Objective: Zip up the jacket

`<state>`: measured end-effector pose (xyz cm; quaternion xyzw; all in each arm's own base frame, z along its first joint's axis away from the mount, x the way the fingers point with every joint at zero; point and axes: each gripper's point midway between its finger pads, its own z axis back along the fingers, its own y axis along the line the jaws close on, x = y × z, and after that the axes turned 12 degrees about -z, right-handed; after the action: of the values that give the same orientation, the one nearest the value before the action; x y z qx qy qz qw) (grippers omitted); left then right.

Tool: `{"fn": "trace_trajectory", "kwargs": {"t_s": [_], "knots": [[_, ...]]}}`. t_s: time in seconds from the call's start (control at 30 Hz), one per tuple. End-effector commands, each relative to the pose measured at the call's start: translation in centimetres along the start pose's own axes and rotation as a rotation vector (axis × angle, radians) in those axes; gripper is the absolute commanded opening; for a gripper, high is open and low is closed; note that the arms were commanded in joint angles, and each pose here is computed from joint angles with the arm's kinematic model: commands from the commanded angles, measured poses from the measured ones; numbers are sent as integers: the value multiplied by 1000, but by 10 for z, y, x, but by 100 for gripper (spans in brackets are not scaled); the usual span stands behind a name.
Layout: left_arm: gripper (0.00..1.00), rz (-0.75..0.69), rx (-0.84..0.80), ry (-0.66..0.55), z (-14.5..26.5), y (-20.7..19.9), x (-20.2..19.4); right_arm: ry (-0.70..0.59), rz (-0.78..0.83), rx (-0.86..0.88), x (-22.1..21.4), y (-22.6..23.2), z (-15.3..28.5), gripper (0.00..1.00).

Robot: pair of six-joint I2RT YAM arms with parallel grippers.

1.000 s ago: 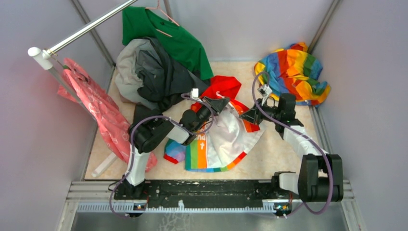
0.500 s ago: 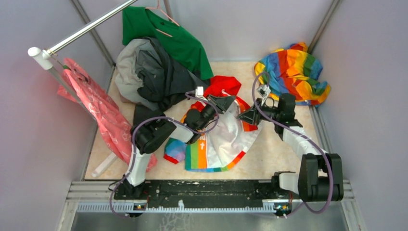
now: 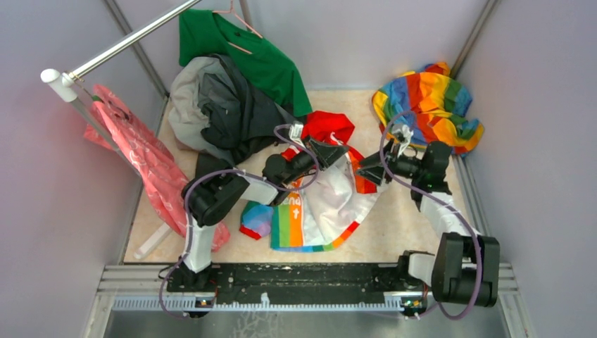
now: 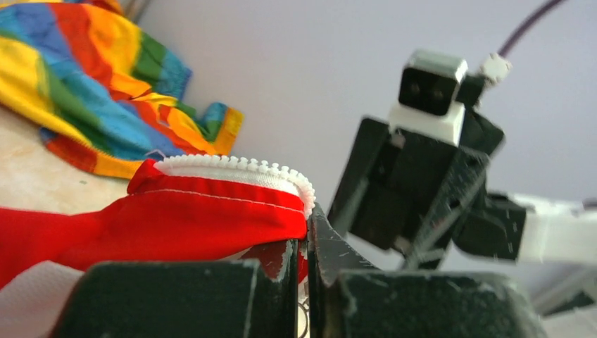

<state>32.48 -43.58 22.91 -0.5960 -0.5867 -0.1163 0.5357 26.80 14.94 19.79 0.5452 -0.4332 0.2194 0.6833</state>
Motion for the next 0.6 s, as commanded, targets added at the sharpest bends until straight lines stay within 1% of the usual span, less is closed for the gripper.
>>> {"fn": "trace_trajectory", "kwargs": {"t_s": [0.0, 0.03, 0.07, 0.1, 0.13, 0.17, 0.23, 0.3, 0.4, 0.5, 0.57], "knots": [[0, -179, -319, -38, 11, -62, 45, 20, 247, 6, 37, 14, 15, 52], [0, -193, -341, 10, 14, -62, 38, 46, 301, -18, 38, 10, 17, 54], [0, -198, -356, 59, 17, -60, 32, 75, 325, -25, 34, 10, 19, 59], [1, -207, -385, 103, 20, -61, 26, 87, 350, -30, 36, 10, 19, 65], [1, -213, -405, 140, 23, -61, 22, 89, 348, -41, 38, 8, 19, 74], [1, -221, -419, 171, 25, -60, 18, 88, 340, -55, 40, 6, 16, 79], [2, -248, -447, 221, 28, -61, 11, 94, 342, -57, 41, 5, 9, 84], [2, -272, -471, 254, 30, -62, 8, 116, 330, -41, 38, 8, -3, 84], [4, -295, -477, 264, 31, -64, 8, 159, 290, -4, 26, 13, -19, 84], [5, -292, -486, 264, 31, -66, 9, 164, 250, -2, 15, 10, -21, 81], [6, -273, -490, 264, 31, -66, 7, 168, 223, 11, 6, 9, -21, 77]]}}
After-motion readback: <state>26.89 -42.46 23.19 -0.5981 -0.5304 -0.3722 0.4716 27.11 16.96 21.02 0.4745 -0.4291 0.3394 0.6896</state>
